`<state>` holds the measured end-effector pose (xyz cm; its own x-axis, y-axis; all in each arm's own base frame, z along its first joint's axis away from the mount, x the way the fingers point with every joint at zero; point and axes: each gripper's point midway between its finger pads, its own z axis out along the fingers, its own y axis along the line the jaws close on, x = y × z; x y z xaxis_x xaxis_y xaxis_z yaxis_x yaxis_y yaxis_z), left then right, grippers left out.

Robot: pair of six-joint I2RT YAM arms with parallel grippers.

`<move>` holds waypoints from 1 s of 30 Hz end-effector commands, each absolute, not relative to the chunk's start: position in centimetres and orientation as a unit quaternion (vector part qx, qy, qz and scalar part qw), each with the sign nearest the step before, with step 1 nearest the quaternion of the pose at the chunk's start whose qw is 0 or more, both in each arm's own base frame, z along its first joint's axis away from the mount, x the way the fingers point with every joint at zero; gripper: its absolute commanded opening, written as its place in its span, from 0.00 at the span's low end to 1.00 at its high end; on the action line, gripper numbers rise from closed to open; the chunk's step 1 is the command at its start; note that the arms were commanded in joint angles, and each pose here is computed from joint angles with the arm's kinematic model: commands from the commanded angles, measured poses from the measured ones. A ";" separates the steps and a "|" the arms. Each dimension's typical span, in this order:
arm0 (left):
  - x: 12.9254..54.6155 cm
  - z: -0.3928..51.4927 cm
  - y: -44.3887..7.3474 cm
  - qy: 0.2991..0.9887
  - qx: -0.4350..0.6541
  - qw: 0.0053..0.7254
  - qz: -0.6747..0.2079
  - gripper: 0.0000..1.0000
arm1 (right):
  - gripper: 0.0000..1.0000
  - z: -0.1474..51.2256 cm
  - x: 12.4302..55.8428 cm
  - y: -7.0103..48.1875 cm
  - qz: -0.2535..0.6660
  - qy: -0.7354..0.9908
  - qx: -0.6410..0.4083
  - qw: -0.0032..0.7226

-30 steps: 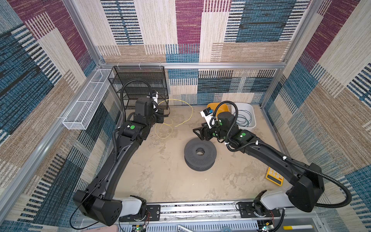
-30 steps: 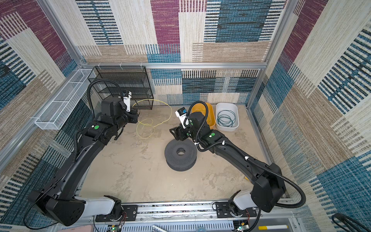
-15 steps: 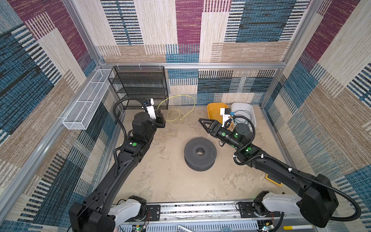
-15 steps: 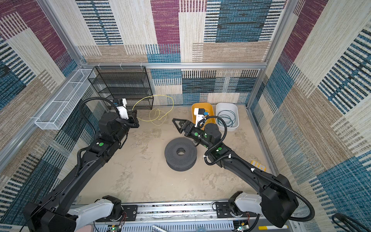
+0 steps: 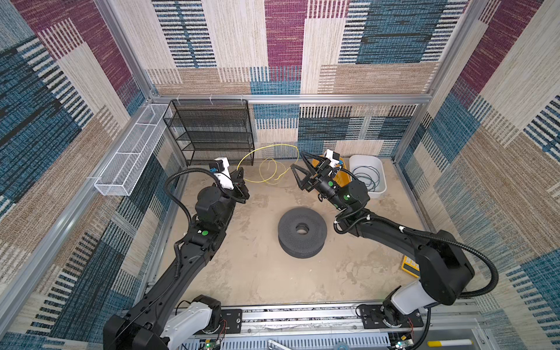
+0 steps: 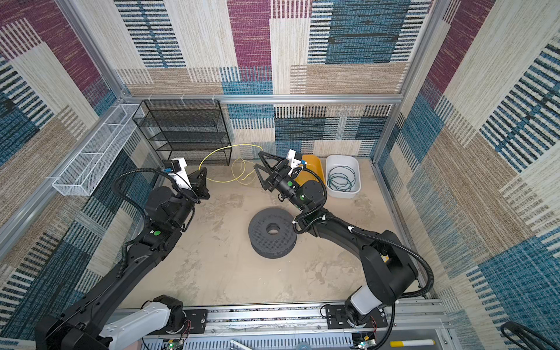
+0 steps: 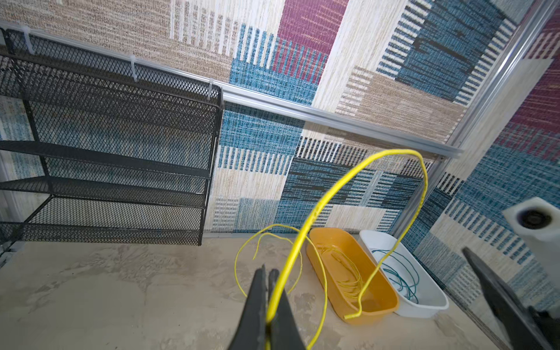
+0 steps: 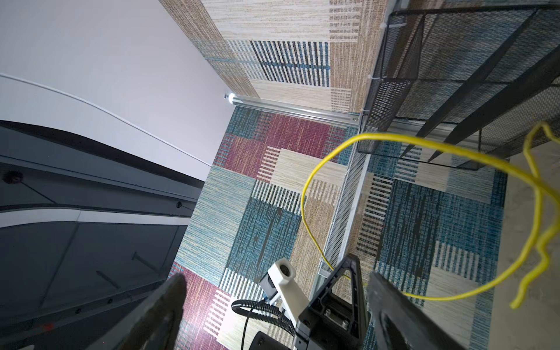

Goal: Wrap the cables

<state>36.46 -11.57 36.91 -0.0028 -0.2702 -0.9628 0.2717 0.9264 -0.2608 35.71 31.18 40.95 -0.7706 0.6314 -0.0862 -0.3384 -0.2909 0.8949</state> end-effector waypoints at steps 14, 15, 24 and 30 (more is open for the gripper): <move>33.0 39.5 -11.3 0.621 0.015 0.749 -0.229 0.00 | 0.80 38.3 41.2 29.6 0.814 0.439 0.261 0.275; 32.9 39.5 -11.3 0.621 0.016 0.749 -0.229 0.00 | 0.79 38.2 41.3 29.5 0.814 0.439 0.262 0.276; 33.5 39.4 -10.5 0.620 -0.011 0.753 -0.219 0.00 | 0.86 37.7 39.7 29.2 0.783 0.484 0.230 0.315; 34.4 40.4 -10.6 0.641 -0.031 0.732 -0.229 0.00 | 0.88 32.4 37.7 28.0 0.690 0.583 0.190 0.385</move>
<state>34.19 -11.01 39.71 0.0830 -0.3326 -0.9394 0.3150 0.9031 -0.2919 38.23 28.04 34.22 -0.6630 0.7484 -0.0176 -0.2538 -0.2025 0.9458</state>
